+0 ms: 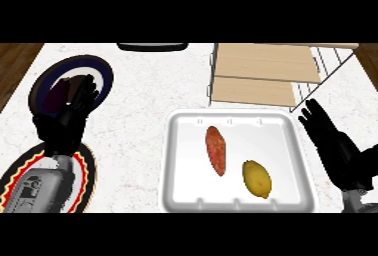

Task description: Pick the sweet potato from the tray and place it in the tiered shelf

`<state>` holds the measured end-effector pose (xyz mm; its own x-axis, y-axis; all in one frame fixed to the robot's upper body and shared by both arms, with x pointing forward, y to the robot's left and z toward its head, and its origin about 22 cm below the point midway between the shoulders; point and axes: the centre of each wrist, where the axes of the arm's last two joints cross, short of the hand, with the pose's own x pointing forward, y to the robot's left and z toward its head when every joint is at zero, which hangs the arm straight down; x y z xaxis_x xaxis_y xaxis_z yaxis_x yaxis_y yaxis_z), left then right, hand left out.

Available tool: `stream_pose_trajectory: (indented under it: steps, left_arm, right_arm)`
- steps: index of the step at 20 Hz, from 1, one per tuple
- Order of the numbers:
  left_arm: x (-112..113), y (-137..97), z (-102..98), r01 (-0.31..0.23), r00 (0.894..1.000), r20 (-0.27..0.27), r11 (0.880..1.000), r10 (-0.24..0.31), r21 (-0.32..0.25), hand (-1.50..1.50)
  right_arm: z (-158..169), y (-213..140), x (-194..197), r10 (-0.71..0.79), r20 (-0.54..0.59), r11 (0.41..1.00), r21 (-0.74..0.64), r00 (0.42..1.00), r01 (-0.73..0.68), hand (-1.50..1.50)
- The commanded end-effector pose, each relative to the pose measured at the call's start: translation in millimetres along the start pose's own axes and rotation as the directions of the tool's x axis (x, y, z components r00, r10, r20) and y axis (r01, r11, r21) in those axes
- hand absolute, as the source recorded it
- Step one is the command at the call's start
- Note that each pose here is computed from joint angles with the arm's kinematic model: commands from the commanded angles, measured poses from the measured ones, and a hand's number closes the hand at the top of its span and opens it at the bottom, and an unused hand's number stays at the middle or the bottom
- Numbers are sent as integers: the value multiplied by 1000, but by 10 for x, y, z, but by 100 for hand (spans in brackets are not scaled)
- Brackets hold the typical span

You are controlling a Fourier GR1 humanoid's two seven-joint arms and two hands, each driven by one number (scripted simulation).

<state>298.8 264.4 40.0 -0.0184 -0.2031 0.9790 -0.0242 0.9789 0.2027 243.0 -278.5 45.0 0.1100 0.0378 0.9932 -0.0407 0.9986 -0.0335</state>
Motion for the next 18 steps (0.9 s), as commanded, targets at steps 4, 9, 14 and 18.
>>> stream_pose_trajectory:
  steps: [4,9,14,18]
  left_arm:
    - [-379,194,238,-57,960,-272,996,72,61,0]
    - [-766,81,521,-147,880,-448,987,157,57,0]
    - [-760,213,631,-152,874,-458,987,160,55,0]
    - [-754,237,671,-160,874,-457,986,168,56,0]
  right_arm:
    - [-165,-299,388,183,243,979,-133,952,-155,150]
    - [-106,-681,-88,391,-166,858,-290,905,-424,150]
    - [-273,-638,-319,353,21,926,-149,935,-347,-150]
    - [-133,-533,-126,368,56,928,33,928,-370,-150]
